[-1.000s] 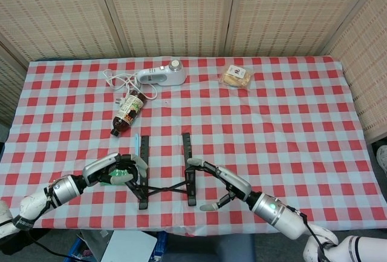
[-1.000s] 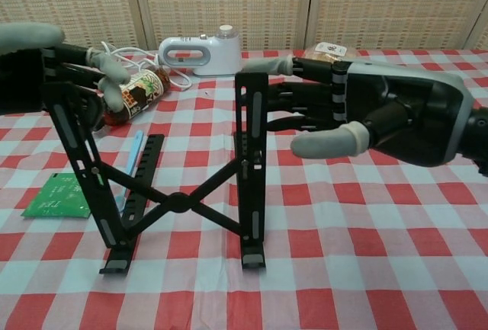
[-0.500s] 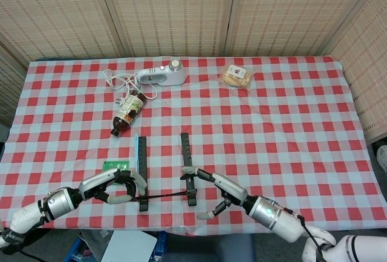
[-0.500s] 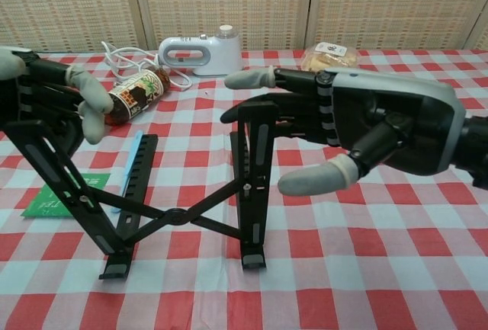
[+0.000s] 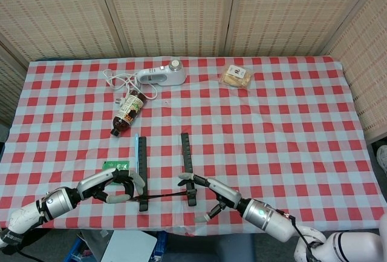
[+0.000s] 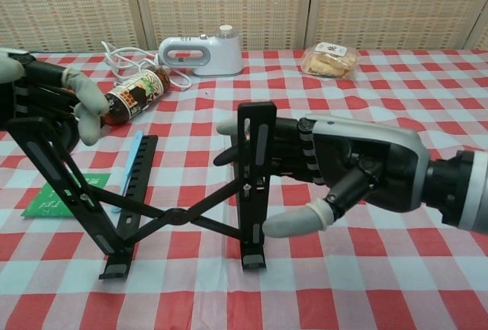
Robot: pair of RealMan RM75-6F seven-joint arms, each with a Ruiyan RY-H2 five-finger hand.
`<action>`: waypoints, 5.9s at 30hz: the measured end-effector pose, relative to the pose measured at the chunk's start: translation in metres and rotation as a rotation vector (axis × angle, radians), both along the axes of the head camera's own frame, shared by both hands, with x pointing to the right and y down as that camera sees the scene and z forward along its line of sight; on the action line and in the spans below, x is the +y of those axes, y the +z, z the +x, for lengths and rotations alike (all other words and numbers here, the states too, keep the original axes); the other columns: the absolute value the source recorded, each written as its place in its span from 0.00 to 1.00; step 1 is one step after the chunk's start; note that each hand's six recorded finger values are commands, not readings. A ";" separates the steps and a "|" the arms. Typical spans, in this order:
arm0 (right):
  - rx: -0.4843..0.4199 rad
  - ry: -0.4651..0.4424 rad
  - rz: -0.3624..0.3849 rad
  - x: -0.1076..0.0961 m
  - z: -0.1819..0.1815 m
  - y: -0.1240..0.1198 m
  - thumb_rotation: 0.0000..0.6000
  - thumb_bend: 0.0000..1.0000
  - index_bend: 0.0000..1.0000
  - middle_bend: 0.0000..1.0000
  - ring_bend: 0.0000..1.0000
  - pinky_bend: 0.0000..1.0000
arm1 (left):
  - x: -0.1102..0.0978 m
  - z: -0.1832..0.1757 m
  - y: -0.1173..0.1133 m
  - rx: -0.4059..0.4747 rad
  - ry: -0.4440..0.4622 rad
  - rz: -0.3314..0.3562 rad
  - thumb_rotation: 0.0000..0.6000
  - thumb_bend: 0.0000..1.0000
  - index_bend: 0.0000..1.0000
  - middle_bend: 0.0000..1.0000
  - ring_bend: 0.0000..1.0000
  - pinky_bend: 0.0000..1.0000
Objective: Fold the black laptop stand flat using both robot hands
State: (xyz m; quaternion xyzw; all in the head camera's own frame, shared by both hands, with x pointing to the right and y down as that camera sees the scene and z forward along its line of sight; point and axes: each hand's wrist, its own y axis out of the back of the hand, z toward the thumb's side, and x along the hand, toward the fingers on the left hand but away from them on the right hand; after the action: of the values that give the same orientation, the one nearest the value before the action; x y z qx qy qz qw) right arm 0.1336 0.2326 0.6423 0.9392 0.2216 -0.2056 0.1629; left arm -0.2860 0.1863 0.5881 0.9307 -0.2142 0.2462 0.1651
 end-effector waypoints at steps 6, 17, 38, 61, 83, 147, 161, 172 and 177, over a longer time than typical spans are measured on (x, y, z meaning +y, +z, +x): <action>0.006 0.001 -0.050 0.013 0.005 0.006 1.00 0.07 0.09 0.18 0.05 0.06 | 0.000 0.000 0.000 -0.004 0.001 -0.001 0.63 0.22 0.33 0.41 0.46 0.47; 0.009 0.011 -0.133 0.028 0.007 0.008 1.00 0.11 0.09 0.18 0.05 0.06 | -0.001 0.000 0.001 -0.006 0.000 0.000 0.63 0.22 0.33 0.41 0.46 0.47; -0.024 0.095 -0.228 0.033 0.019 0.000 1.00 0.12 0.09 0.18 0.05 0.10 | 0.000 0.001 0.001 -0.015 0.002 0.010 0.66 0.22 0.32 0.41 0.46 0.47; -0.062 0.103 0.031 -0.023 0.021 -0.051 1.00 0.15 0.09 0.18 0.05 0.10 | 0.005 -0.019 0.011 -0.217 0.211 0.385 1.00 0.22 0.22 0.21 0.23 0.36; -0.049 0.119 0.025 -0.025 0.030 -0.049 1.00 0.15 0.09 0.18 0.05 0.10 | 0.043 0.002 0.063 -0.435 0.242 0.498 1.00 0.22 0.42 0.21 0.23 0.35; -0.059 0.117 0.014 -0.017 0.033 -0.051 1.00 0.15 0.09 0.18 0.05 0.10 | 0.055 0.013 0.080 -0.522 0.206 0.520 1.00 0.34 0.56 0.24 0.24 0.35; -0.003 0.056 0.101 -0.015 0.034 -0.048 1.00 0.15 0.07 0.13 0.05 0.10 | 0.053 0.007 0.068 -0.516 0.244 0.562 1.00 0.34 0.13 0.17 0.16 0.30; 0.138 -0.072 0.195 -0.011 0.022 -0.033 1.00 0.15 0.00 0.07 0.02 0.09 | 0.040 -0.019 0.042 -0.569 0.257 0.612 1.00 0.34 0.04 0.10 0.10 0.24; 0.178 -0.098 0.232 -0.012 0.005 -0.024 1.00 0.15 0.00 0.07 0.02 0.09 | 0.032 -0.037 0.025 -0.616 0.248 0.666 1.00 0.34 0.04 0.10 0.10 0.23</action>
State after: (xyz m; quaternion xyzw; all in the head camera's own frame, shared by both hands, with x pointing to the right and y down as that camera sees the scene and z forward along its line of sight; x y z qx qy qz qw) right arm 0.1384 0.2211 0.6182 0.9395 0.2113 -0.2686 0.0228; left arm -0.3231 0.2180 0.6132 0.8352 -0.2076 0.4468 -0.2446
